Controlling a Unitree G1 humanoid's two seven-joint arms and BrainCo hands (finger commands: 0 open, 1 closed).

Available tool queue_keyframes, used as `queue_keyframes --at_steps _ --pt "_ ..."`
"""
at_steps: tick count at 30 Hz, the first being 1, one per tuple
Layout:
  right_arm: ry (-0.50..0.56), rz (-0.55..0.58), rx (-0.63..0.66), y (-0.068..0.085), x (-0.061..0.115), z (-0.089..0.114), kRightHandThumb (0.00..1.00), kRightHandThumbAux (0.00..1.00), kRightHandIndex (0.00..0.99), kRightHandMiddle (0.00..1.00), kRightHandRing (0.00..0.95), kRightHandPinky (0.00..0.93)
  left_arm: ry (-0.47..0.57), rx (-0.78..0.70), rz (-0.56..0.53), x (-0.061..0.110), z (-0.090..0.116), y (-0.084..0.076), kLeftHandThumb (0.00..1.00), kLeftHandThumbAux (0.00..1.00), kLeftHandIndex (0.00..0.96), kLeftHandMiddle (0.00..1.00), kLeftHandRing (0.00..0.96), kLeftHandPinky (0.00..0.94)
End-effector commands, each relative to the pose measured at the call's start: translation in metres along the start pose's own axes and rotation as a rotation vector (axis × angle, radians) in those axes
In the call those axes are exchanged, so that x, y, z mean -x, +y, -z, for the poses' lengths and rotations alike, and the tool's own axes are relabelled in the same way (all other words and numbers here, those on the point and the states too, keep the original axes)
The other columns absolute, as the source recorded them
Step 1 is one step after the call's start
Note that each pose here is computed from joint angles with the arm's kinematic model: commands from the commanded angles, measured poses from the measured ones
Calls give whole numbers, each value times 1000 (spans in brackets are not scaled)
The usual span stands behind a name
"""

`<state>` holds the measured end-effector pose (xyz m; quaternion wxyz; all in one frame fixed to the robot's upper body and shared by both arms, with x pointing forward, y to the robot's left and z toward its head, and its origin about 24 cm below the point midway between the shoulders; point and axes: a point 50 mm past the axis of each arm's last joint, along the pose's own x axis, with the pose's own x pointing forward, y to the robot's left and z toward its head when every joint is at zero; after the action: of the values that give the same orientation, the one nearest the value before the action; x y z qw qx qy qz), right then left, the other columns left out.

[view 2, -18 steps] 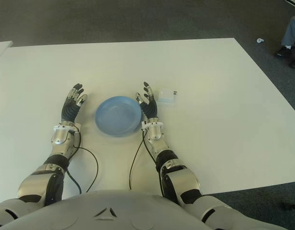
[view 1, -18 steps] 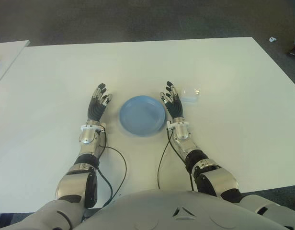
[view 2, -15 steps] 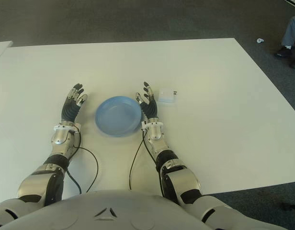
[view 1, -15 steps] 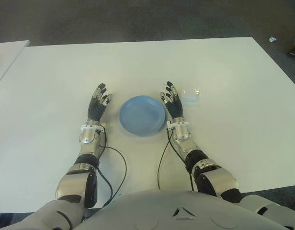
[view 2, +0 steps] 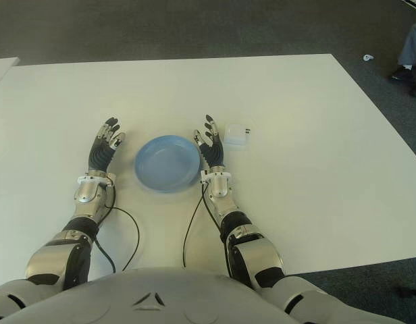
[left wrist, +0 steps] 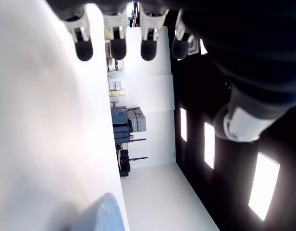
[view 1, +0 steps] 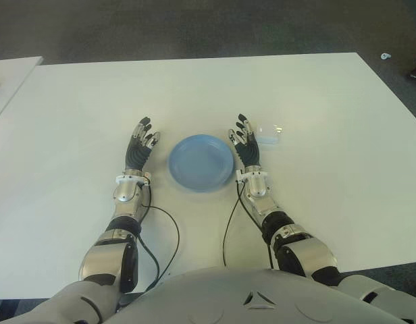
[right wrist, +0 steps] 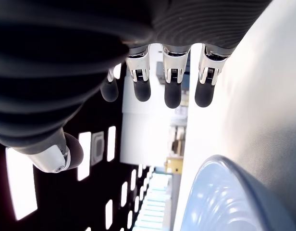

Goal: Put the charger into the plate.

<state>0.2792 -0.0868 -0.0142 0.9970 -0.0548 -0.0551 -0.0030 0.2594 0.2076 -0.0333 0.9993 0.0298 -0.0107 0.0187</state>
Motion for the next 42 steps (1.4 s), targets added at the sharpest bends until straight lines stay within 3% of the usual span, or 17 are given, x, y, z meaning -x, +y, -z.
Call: queue_keyframes --at_steps 1,7,20,31,42 --pt "129 47 73 -21 23 28 373 500 66 103 112 173 167 40 18 32 34 -20 213 554 0 0 0 20" --pt "91 107 81 -38 0 5 433 519 81 117 144 241 169 45 22 33 35 -28 217 556 0 0 0 18" --pt "134 152 104 -63 -24 -32 480 555 94 147 205 309 177 20 17 33 36 -44 227 582 0 0 0 14" --pt "114 87 -23 -83 -44 -65 528 589 96 147 203 301 194 -56 27 35 39 -50 184 576 0 0 0 19" --pt "66 35 19 -92 -49 -88 586 611 117 192 234 319 214 -70 20 35 41 -55 164 559 0 0 0 25"
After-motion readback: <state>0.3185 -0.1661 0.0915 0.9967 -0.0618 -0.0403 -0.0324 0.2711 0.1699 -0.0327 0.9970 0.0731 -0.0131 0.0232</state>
